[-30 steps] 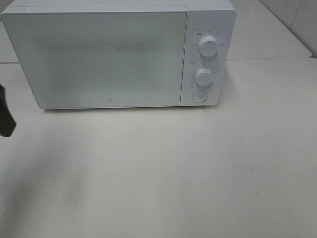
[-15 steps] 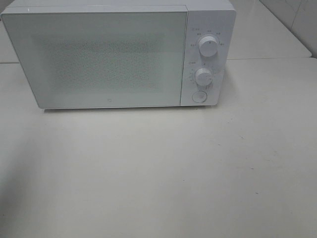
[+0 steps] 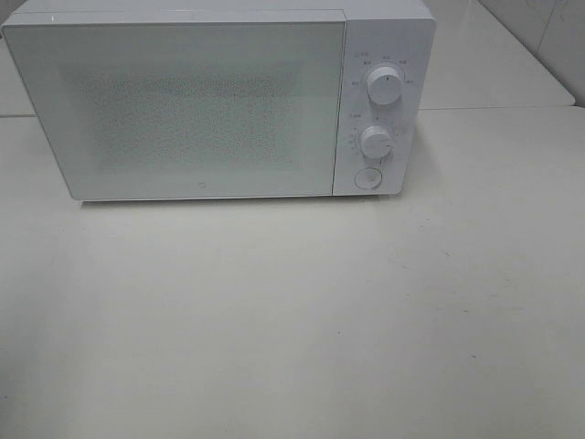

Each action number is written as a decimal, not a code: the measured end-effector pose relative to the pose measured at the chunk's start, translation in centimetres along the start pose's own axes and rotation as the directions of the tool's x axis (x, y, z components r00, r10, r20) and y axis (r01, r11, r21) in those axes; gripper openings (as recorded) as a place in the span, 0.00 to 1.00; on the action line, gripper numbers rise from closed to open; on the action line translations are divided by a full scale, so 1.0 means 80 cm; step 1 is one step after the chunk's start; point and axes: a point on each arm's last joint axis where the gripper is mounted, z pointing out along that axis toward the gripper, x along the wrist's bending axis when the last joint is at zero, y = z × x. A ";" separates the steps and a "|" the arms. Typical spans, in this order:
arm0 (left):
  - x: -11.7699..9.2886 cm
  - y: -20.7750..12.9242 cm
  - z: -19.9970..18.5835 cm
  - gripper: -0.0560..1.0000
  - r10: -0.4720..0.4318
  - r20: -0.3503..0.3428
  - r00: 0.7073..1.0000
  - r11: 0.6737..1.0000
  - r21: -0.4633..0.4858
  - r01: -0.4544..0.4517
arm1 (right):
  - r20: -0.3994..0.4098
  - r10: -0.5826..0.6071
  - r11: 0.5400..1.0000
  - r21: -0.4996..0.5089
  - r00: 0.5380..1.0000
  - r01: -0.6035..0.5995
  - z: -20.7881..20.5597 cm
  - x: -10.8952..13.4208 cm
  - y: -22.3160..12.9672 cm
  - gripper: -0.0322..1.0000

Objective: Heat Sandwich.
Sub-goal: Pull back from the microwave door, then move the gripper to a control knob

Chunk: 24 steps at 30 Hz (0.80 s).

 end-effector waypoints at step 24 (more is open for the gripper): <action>0.000 -0.041 -0.025 0.99 0.012 0.019 1.000 0.980 -0.199 -0.008 | 0.000 0.000 1.000 0.000 1.000 0.000 0.000 0.000 0.000 0.77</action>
